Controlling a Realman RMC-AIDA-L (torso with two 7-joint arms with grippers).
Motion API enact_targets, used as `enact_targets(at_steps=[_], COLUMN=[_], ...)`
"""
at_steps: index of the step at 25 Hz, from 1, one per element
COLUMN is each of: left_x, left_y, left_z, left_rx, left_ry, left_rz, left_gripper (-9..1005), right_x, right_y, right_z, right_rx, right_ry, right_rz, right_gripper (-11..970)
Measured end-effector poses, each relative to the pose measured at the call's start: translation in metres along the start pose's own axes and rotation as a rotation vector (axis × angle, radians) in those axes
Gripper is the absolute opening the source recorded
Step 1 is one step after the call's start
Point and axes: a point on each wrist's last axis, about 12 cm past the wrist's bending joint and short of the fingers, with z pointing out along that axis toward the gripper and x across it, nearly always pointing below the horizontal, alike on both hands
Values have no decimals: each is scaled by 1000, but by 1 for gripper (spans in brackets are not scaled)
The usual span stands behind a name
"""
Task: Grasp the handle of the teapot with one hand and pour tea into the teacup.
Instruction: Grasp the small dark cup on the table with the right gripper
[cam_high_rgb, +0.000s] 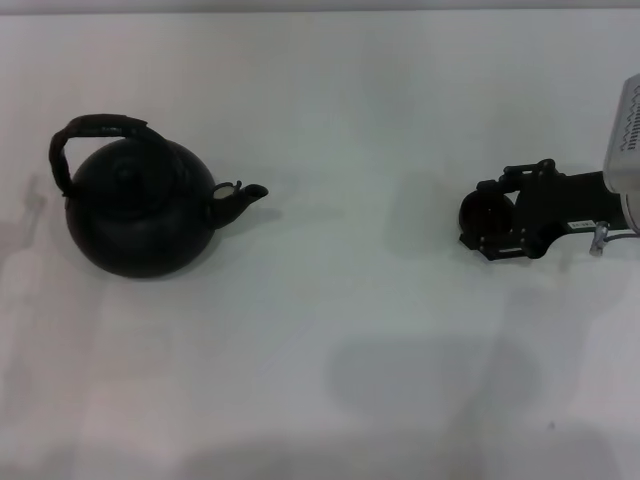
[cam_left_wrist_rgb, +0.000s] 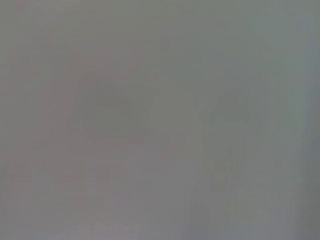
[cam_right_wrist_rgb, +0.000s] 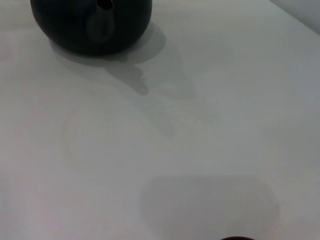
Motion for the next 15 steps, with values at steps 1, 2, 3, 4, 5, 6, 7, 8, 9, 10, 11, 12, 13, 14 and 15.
enact_targets(at_steps=[1,2,3,4,5,6,7,8,9,10,11,12,13,14,15], left_x=[0,0,0,0,0,0,-1,-1,-1,-1,-1,-2,-2,-3,-3], left_y=[0,0,0,1,1,1,1,1,1,1,1,1,1,2,2], left_z=[0,0,0,0,0,0,1,1,2,2,2,3,4,4,4], left_rx=[0,0,0,0,0,0,1,1,2,3,4,5,6,7,7], left_ry=[0,-1,-1,-1,-1,-1,-2,-3,-4,-5,-6,-8,-10,-13,-13], left_rz=[1,1,1,2,2,2,3,4,4,5,6,7,8,10,10], left_gripper=[832,832,832,832,832,832,832,832,832,832,832,832,832,832,832], right_x=[0,0,0,-1,-2,-5,-7,-10,-13,-16,-19,-23,-26,-31,-35], right_y=[0,0,0,-1,-1,-2,-2,-3,-3,-4,-3,-3,-3,-4,-3], right_z=[0,0,0,0,-1,-2,-3,-4,-5,-6,-7,-8,-8,-9,-8], right_rx=[0,0,0,0,-1,-2,-2,-3,-7,-10,-17,-24,-32,-38,-46], right_ry=[0,0,0,-1,-5,-10,-16,-22,-27,-32,-38,-44,-49,-53,-57], right_rz=[1,1,1,0,-2,-2,-2,2,6,8,9,9,6,4,3], right_gripper=[796,775,754,733,733,733,733,733,733,733,733,733,733,733,733])
